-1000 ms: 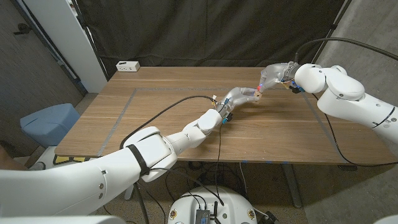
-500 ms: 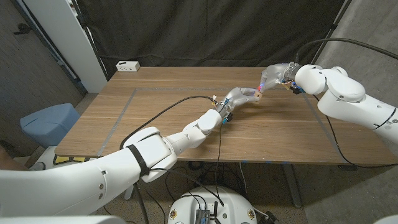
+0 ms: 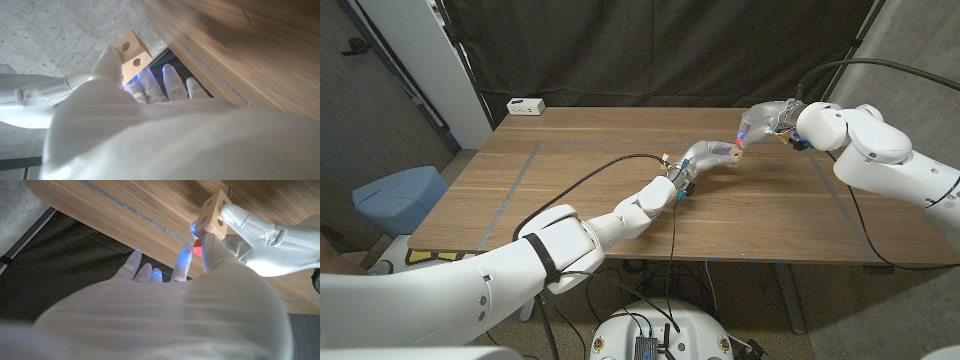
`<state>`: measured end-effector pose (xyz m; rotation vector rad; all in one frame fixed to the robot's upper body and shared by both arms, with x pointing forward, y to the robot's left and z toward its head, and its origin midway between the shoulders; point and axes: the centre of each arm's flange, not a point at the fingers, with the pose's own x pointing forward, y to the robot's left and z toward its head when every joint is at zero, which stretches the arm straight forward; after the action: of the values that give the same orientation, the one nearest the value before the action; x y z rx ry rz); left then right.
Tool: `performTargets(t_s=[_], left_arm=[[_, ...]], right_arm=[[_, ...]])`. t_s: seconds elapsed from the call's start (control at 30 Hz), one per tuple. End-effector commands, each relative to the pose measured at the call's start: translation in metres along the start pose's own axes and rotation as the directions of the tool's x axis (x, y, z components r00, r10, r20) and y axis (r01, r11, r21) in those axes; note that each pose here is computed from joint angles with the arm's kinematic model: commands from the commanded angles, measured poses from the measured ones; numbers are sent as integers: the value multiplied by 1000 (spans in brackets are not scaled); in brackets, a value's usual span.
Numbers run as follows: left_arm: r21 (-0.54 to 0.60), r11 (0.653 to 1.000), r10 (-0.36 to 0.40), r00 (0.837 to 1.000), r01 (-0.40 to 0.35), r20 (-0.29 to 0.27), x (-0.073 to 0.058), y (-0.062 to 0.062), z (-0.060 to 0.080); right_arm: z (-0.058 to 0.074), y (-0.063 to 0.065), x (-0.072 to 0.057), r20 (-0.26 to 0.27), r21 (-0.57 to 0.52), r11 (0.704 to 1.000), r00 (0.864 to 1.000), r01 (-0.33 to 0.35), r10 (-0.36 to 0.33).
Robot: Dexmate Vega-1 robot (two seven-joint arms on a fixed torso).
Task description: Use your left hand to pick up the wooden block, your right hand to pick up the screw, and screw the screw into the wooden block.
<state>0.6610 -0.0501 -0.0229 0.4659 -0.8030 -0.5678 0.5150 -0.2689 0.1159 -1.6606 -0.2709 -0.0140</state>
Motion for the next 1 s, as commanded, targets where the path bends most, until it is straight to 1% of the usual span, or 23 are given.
performTargets(t_s=[0.03,0.57,1.0], left_arm=[[-3,1000,-5,1000,5,1,2,-3,2],[-8,1000,-11,1000,11,-24,5,-5,0],[-6,1000,-8,1000,8,-30,6,-4,0]], right_arm=[[1,-4,-2,14,-8,1000,1000,-23,23],[0,-3,1,13,-3,1000,999,-30,30],[-2,1,6,12,9,999,999,-30,30]])
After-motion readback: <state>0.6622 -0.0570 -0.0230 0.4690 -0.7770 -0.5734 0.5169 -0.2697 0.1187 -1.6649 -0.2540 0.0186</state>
